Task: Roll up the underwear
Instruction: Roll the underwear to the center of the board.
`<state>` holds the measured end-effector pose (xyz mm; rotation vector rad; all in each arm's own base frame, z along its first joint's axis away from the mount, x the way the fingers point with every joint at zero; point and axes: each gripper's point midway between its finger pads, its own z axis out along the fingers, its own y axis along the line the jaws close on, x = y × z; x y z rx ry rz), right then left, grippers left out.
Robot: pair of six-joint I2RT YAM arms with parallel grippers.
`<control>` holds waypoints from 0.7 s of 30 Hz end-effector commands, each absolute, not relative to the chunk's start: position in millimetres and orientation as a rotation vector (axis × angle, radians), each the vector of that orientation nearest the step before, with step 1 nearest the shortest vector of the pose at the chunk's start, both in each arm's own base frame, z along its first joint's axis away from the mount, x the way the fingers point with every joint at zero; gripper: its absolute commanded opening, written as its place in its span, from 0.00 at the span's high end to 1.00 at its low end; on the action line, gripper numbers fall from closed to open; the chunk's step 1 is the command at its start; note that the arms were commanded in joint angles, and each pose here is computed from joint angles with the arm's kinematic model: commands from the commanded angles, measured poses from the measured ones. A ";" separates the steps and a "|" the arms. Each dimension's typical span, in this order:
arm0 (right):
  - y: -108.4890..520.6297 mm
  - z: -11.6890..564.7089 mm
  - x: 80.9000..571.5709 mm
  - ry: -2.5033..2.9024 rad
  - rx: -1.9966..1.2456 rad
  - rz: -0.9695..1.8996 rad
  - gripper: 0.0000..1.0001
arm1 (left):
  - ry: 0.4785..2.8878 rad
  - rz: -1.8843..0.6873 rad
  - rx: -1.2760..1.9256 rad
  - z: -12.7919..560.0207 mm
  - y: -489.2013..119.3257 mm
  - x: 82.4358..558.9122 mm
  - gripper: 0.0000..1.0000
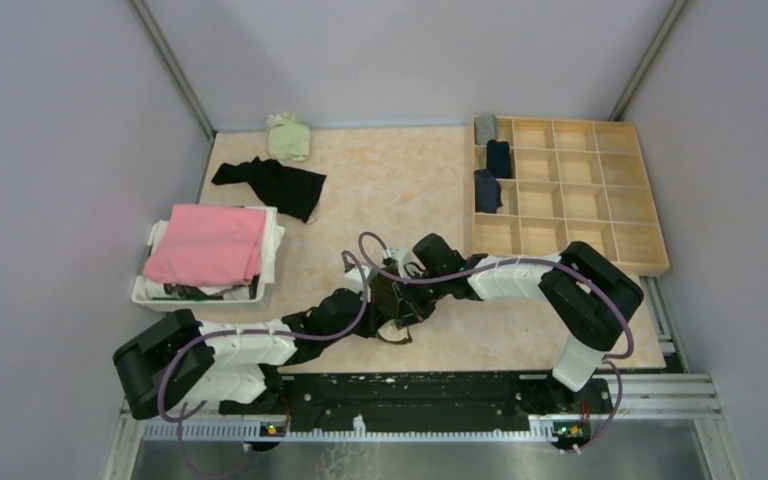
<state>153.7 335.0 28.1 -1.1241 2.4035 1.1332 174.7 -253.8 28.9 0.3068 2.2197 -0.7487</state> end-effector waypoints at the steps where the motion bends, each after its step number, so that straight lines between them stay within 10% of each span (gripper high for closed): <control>1: 339.4 16.9 159.5 2.403 -1.160 1.081 1.00 | 2.197 -0.795 0.324 32.8 -260.2 172.9 1.00; 21: 316.9 -18.5 156.8 2.628 -1.038 0.949 1.00 | 2.039 -0.855 0.389 107.6 -245.5 163.2 1.00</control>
